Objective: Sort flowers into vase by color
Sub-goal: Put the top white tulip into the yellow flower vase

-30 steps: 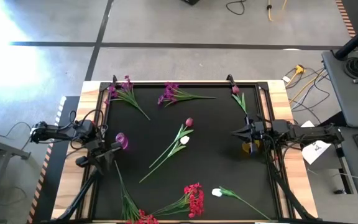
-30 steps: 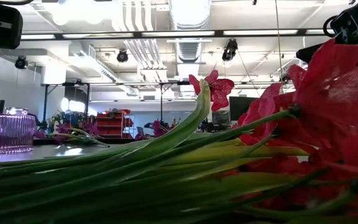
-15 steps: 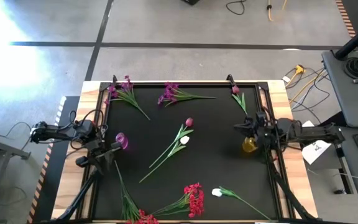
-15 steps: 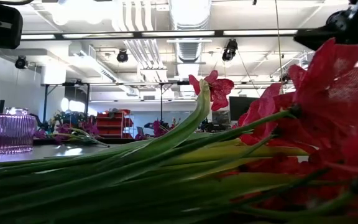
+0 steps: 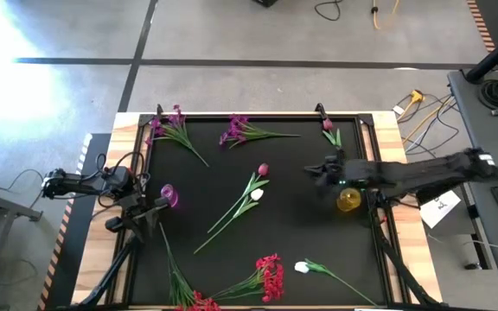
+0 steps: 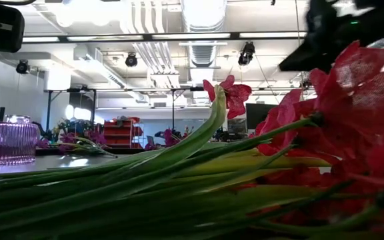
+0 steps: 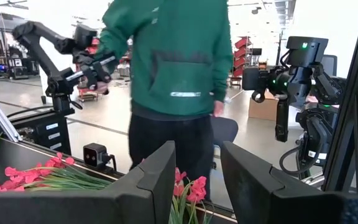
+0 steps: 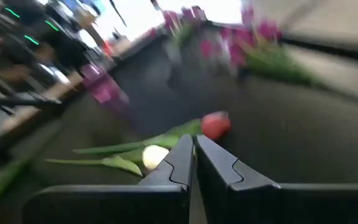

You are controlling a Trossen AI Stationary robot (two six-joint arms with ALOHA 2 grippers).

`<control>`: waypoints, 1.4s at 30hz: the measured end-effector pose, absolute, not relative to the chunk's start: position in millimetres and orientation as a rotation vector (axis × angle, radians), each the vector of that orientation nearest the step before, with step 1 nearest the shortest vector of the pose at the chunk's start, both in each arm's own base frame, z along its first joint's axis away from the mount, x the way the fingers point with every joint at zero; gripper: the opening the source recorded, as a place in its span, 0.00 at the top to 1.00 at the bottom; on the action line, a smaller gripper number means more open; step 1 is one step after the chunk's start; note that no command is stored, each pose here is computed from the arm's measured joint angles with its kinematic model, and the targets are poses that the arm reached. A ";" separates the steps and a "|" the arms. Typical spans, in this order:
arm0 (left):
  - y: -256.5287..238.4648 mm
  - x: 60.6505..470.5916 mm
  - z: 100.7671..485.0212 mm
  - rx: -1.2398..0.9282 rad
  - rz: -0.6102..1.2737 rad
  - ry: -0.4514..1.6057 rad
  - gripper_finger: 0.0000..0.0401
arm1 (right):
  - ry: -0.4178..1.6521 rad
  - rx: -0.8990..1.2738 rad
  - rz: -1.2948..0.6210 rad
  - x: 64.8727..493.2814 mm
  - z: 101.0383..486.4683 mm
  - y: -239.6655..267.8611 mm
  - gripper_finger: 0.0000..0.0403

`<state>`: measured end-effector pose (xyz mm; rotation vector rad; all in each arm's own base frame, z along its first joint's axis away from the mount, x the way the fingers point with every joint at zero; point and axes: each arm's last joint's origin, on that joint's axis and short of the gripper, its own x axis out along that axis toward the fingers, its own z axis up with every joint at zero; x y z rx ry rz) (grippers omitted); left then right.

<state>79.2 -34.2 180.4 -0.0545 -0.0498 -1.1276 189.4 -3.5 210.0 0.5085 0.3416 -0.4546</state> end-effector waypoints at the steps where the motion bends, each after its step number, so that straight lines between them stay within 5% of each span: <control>1: -34.2 79.3 180.2 -0.055 -1.128 -0.049 0.72 | 0.374 0.530 -0.471 199.6 211.2 -3.1 0.97; 8: -34.2 79.3 180.3 -0.055 -1.128 -0.049 0.72 | 0.663 0.577 -0.451 258.2 226.1 3.3 0.92; 21: -34.2 79.3 180.2 -0.055 -1.127 -0.049 0.72 | 1.189 0.599 -0.761 275.4 236.2 -0.4 0.52; 24: -34.2 79.3 180.2 -0.055 -1.128 -0.049 0.72 | 1.155 0.615 -0.746 283.0 231.5 -5.6 0.50; 30: -34.2 79.3 180.2 -0.055 -1.128 -0.049 0.72 | 0.900 1.009 -0.928 309.6 213.5 -10.9 0.52; 37: -34.2 79.3 180.1 -0.055 -1.128 -0.049 0.72 | 0.751 1.345 -0.766 355.7 198.5 21.3 0.55; 42: -34.2 79.3 180.1 -0.055 -1.127 -0.049 0.72 | 0.712 1.471 -0.847 382.9 178.9 38.7 0.57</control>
